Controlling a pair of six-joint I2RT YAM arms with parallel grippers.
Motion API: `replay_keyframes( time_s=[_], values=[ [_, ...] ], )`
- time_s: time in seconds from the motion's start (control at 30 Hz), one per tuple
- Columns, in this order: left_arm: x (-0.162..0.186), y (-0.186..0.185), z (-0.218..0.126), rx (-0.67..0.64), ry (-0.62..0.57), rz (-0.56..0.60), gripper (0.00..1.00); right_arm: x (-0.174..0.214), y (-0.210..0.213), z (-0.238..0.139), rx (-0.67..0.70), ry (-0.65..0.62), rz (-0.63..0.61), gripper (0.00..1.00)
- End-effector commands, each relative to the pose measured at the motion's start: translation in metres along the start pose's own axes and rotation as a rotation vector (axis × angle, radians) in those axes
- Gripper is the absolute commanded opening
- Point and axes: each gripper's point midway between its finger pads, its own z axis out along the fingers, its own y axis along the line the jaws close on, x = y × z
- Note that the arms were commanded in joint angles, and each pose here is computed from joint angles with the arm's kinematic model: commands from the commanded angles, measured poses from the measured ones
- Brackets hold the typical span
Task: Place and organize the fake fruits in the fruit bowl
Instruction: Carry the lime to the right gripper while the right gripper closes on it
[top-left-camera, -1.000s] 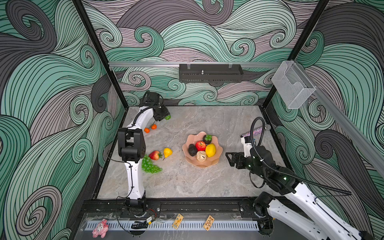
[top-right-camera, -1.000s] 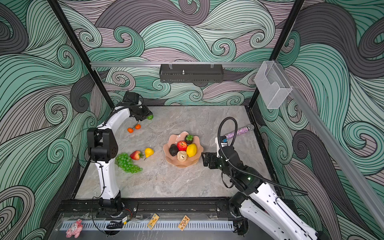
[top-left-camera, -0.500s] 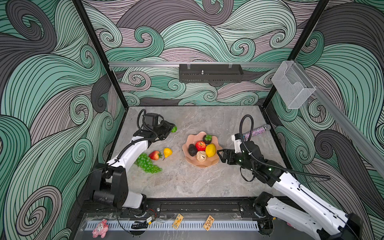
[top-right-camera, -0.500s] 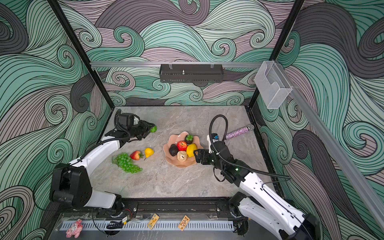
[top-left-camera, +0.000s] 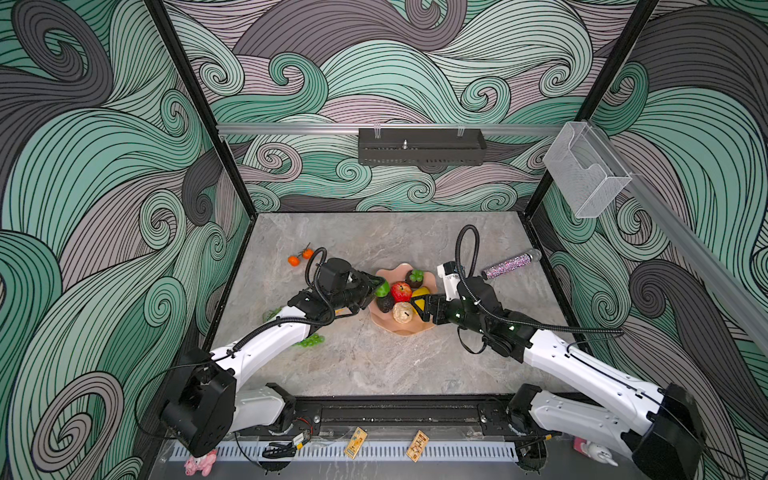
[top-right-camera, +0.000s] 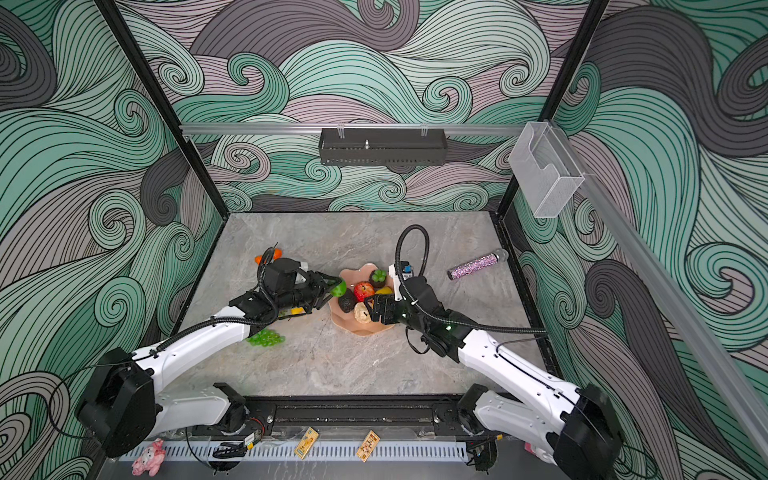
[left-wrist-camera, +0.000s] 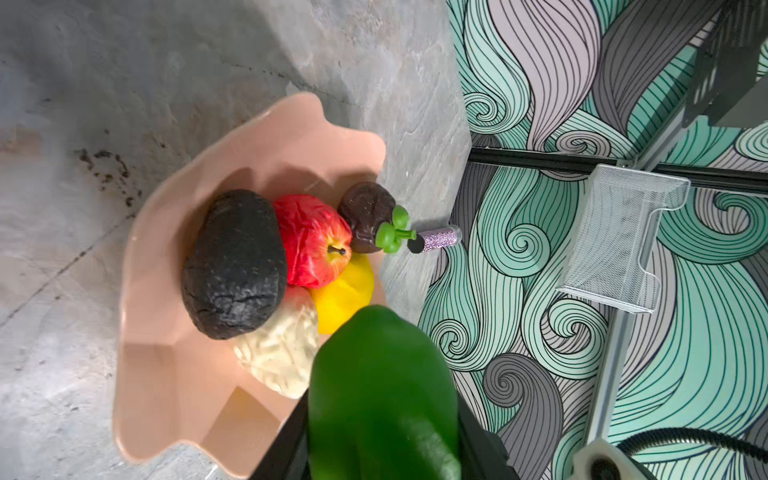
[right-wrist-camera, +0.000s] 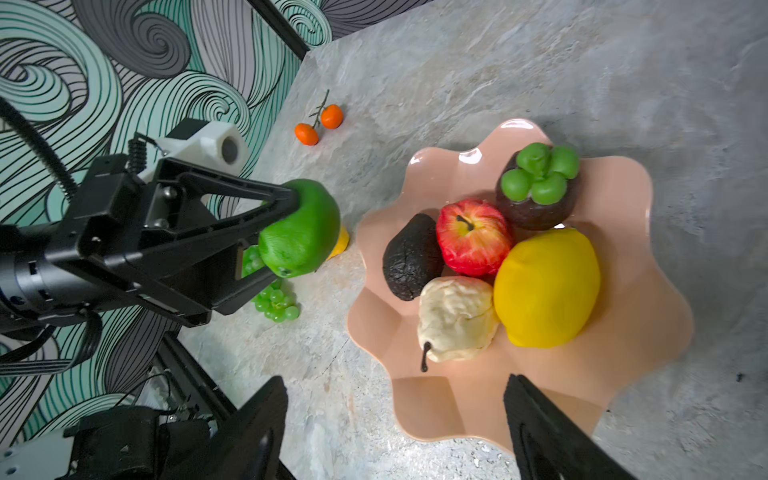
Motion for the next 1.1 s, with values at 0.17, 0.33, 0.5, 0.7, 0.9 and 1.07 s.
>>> replay_keyframes(
  time_s=[0.17,0.33,0.5,0.7,0.9,1.07],
  values=[
    [0.018,-0.023,0.005,0.058,0.0,-0.015,0.43,-0.011,0.033,0.011,-0.079,-0.103,-0.082,0.8],
    [0.032,-0.028,0.011,0.07,0.045,-0.008,0.43,-0.009,0.03,0.017,-0.056,-0.117,-0.085,0.77],
    [0.044,-0.031,0.01,0.069,0.068,0.003,0.43,-0.007,0.026,0.024,-0.037,-0.119,-0.092,0.71],
    [0.049,-0.034,0.01,0.075,0.078,0.007,0.43,-0.005,0.025,0.03,-0.033,-0.118,-0.08,0.67],
    [0.054,-0.04,0.012,0.091,0.099,0.009,0.44,-0.002,0.024,0.034,-0.01,-0.121,-0.103,0.63],
    [0.063,-0.048,0.011,0.101,0.116,0.034,0.44,-0.003,0.022,0.036,0.01,-0.139,-0.121,0.59]
  ],
)
